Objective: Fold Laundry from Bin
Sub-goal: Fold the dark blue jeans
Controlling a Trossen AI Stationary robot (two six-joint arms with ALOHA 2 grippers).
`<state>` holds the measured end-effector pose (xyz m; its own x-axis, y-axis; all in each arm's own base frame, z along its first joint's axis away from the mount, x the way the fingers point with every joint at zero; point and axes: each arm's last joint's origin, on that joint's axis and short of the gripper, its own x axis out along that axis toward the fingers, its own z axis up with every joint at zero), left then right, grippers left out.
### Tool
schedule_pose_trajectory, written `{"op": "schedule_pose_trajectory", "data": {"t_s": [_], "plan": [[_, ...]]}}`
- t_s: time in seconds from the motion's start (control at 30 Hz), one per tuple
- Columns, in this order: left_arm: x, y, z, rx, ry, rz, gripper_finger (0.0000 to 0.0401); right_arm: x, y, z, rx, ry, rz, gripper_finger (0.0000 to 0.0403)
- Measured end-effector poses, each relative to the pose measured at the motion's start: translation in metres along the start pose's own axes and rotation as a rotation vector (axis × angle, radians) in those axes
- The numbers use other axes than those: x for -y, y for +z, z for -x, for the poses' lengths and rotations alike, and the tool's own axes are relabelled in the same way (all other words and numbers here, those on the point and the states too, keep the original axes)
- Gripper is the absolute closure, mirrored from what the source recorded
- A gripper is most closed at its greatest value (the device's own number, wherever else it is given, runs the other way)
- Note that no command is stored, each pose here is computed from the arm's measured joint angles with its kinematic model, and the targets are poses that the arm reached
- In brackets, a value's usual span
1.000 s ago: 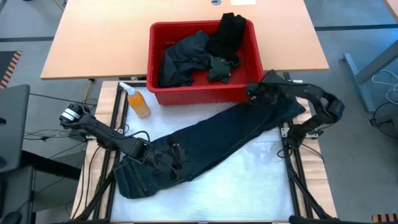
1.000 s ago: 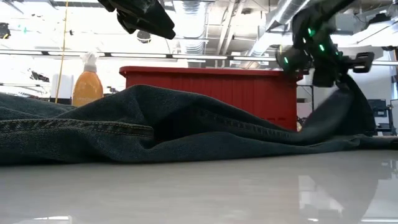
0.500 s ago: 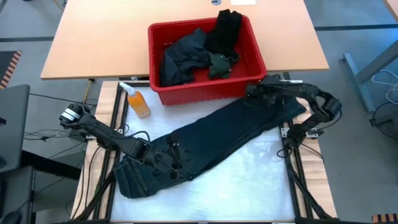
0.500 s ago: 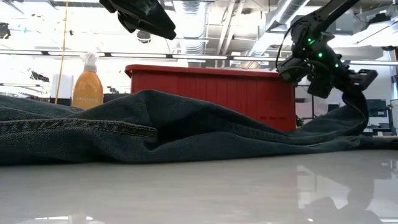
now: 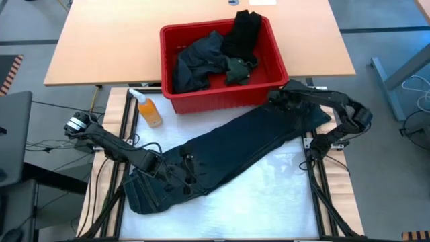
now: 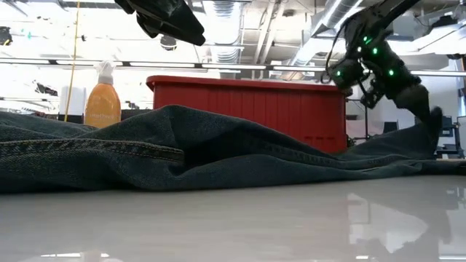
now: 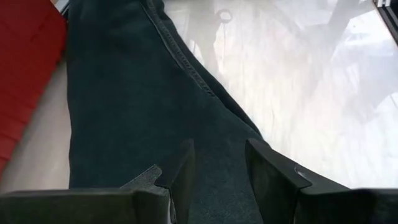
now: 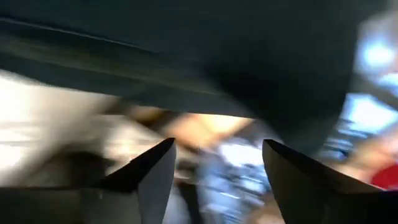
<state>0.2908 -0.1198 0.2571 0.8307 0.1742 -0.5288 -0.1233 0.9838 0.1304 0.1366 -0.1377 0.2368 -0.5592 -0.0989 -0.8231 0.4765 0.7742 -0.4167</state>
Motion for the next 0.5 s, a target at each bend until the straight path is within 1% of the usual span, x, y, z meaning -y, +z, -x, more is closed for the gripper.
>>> {"op": "schedule_pose_trajectory", "data": {"t_s": [0.07, 0.1, 0.2, 0.3, 0.37, 0.4, 0.47, 0.5], "plan": [[0.0, 0.0, 0.0, 0.0, 0.002, -0.001, 0.0266, 0.002, -0.01, 0.008, 0.054, 0.123, -0.062, 0.0125], [0.0, 0.0, 0.0, 0.0, 0.002, -0.001, 0.0266, 0.004, -0.016, 0.013, 0.095, 0.154, -0.082, 0.0124], [0.0, 0.0, 0.0, -0.002, 0.002, -0.002, 0.0266, 0.013, -0.043, 0.031, 0.242, 0.191, -0.168, 0.0123], [-0.001, 0.0, 0.0, -0.002, 0.003, -0.013, 0.0266, 0.023, -0.072, 0.05, 0.428, 0.237, -0.31, 0.0122], [-0.002, 0.0, -0.001, 0.0, 0.009, -0.025, 0.0266, 0.029, -0.085, 0.062, 0.604, 0.263, -0.466, 0.0122], [-0.003, 0.001, -0.002, 0.002, 0.013, -0.026, 0.0266, 0.033, -0.088, 0.067, 0.704, 0.278, -0.582, 0.0122], [-0.007, 0.002, -0.004, 0.0, 0.022, -0.021, 0.0266, 0.044, -0.09, 0.077, 0.884, 0.32, -0.812, 0.0122], [-0.008, 0.002, -0.004, -0.001, 0.024, -0.018, 0.0266, 0.049, -0.088, 0.081, 0.953, 0.338, -0.884, 0.0122]]}}
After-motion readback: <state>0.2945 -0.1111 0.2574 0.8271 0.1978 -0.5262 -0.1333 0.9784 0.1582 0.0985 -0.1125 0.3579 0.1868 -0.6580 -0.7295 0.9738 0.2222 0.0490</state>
